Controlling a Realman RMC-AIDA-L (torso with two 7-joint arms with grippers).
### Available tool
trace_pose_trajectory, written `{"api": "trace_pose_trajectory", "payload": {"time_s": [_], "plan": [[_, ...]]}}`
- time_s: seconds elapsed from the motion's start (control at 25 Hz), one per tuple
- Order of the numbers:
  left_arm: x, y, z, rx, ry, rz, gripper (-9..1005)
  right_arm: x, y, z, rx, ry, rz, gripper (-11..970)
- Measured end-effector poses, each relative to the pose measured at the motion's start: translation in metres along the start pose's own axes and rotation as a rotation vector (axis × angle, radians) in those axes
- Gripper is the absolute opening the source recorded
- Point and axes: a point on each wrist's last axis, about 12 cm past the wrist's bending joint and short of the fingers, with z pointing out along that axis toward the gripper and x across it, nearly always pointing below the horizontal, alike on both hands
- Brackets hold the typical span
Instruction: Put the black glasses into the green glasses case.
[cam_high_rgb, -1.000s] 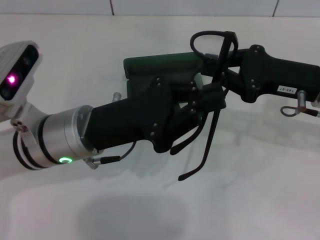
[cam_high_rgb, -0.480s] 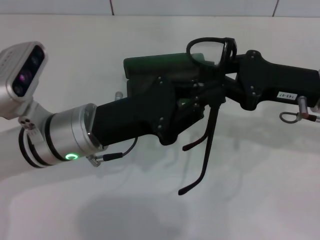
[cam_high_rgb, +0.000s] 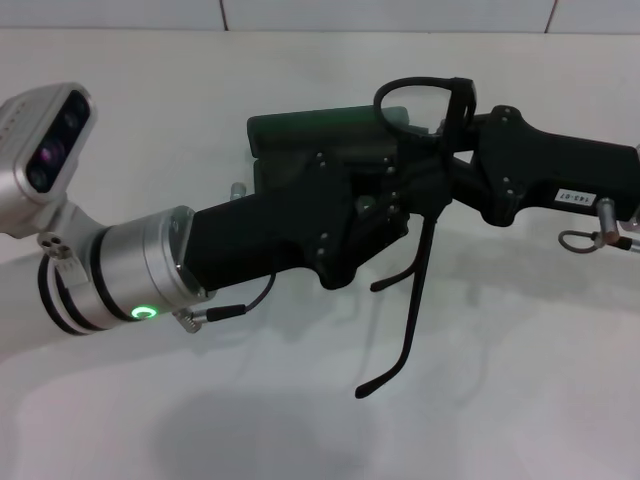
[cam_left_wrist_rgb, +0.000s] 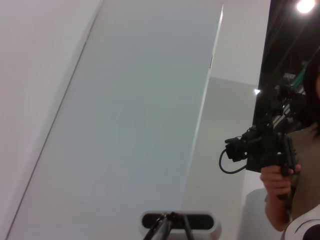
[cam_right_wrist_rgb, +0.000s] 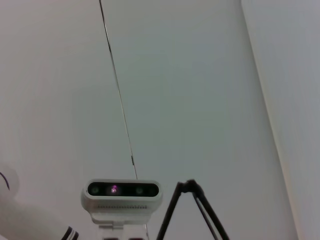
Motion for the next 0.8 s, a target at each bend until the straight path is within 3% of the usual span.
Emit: {"api": "trace_pose_trajectory", "payload": {"time_s": [0.4,0.8], "plan": [[0.002,-0.001,0.01,0.067,0.036,-0.024,90,0.003,0.0,0.0,0.011,0.004,0.001,108],[0.006,0.004,0.01,0.01,0.048,-0.034,89,0.003,0.002,0.0,-0.009,-0.006,0.008,108]]}}
